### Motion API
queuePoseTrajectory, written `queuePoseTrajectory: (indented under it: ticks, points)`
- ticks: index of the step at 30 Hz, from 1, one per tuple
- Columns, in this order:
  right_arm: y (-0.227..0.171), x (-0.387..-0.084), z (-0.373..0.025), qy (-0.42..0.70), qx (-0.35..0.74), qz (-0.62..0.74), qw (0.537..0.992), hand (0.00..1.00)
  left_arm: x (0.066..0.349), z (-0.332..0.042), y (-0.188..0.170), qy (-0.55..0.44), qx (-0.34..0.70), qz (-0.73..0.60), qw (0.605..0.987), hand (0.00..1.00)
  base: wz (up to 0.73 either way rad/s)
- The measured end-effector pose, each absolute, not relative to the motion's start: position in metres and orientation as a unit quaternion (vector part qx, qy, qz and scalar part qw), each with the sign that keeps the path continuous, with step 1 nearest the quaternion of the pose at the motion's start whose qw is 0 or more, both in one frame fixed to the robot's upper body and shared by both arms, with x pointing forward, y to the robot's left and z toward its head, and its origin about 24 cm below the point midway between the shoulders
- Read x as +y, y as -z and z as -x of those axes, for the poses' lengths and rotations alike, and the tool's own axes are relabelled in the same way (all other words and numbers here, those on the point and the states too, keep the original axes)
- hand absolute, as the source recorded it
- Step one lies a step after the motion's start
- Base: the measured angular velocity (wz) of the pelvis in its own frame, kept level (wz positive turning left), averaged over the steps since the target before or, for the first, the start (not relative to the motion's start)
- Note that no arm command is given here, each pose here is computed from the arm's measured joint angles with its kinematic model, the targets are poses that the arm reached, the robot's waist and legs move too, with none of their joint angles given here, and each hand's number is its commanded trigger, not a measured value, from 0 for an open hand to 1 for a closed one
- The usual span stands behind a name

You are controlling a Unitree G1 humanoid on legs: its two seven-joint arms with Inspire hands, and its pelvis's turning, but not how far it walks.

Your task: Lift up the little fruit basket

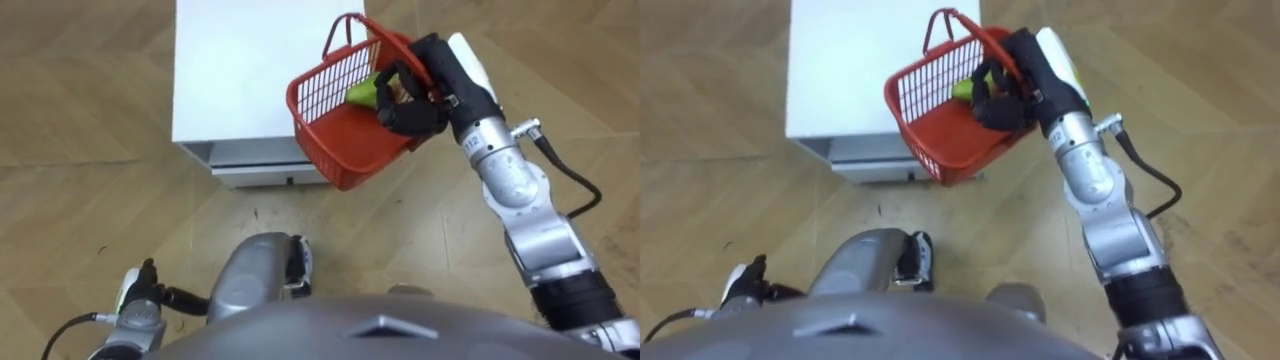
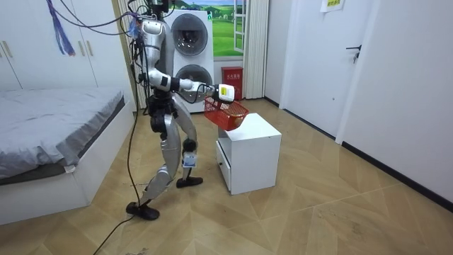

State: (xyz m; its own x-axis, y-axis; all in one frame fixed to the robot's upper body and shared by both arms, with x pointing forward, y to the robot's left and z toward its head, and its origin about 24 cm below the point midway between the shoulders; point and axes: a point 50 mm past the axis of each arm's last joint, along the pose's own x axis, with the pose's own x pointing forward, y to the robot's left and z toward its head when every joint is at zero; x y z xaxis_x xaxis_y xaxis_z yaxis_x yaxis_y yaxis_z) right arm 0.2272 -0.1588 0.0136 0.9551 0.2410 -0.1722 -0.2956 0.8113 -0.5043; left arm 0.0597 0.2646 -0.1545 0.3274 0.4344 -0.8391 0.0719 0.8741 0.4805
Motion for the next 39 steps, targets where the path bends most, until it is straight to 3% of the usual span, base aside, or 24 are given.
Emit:
queuePoseTrajectory:
  ticks: [10, 19, 33, 39]
  points:
    - [-0.024, -0.154, -0.231, -0.144, 0.031, 0.289, 0.946, 1.0, 0.257, -0.078, 0.153, -0.095, 0.545, -0.233, 0.8, 0.0, 0.18]
    - [-0.019, -0.15, -0.228, -0.152, 0.044, 0.284, 0.946, 1.0, 0.259, -0.051, 0.157, -0.097, 0.575, -0.236, 0.777, 0.0, 0.1]
    - [0.031, -0.142, -0.234, -0.154, 0.138, 0.283, 0.936, 1.0, 0.259, -0.056, 0.157, -0.048, 0.579, -0.277, 0.765, 0.0, 0.13]
    - [0.031, -0.141, -0.248, -0.149, 0.137, 0.298, 0.933, 1.0, 0.259, -0.057, 0.157, -0.043, 0.579, -0.284, 0.763, 0.0, 0.03]
